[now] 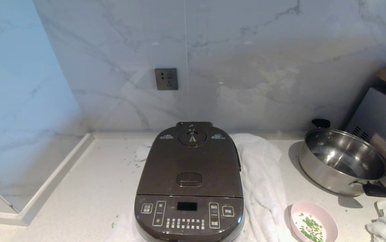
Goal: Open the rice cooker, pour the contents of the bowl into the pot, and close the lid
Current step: Open the rice cooker
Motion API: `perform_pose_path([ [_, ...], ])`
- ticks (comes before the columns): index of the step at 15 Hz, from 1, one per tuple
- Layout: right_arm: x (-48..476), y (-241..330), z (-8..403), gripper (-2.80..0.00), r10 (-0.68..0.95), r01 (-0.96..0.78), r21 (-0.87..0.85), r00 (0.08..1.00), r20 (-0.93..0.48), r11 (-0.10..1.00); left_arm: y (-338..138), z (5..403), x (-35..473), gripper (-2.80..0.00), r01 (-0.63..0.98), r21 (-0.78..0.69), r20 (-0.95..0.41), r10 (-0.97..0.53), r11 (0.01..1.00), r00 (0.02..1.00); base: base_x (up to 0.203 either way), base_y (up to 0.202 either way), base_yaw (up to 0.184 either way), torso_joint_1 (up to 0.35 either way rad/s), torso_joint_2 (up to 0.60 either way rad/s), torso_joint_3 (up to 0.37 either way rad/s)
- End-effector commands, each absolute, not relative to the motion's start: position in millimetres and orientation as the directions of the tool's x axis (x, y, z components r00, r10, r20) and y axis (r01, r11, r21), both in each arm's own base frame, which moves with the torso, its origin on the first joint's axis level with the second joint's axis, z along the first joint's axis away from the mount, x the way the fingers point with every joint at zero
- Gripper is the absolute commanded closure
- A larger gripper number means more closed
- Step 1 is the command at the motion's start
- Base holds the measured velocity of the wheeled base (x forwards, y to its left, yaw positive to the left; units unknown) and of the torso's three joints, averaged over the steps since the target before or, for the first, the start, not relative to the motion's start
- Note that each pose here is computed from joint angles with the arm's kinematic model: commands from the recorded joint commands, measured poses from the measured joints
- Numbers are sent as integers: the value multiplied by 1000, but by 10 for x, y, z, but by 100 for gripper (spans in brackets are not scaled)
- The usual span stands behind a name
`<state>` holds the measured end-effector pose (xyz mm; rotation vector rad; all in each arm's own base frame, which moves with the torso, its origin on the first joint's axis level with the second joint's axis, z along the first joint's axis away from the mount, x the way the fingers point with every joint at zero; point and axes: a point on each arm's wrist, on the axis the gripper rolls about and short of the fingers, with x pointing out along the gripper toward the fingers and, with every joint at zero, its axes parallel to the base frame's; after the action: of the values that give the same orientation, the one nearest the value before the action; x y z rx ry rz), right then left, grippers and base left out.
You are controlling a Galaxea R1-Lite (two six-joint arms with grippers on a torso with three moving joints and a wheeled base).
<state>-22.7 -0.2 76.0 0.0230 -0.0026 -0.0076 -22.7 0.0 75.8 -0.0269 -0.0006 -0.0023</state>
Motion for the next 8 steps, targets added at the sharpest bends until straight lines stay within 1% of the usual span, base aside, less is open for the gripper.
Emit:
perform_pose_path([
  [1,-226,-2,760,0,-8,8,23,1000,2,1000,-1,753,-225,0,3,-28,0,-3,1000,1000,0,0,0,0,0,0],
  [8,-227,-2,760,0,-8,8,21,1000,3,1000,0,754,-225,0,2,-28,0,-2,1000,1000,0,0,0,0,0,0],
])
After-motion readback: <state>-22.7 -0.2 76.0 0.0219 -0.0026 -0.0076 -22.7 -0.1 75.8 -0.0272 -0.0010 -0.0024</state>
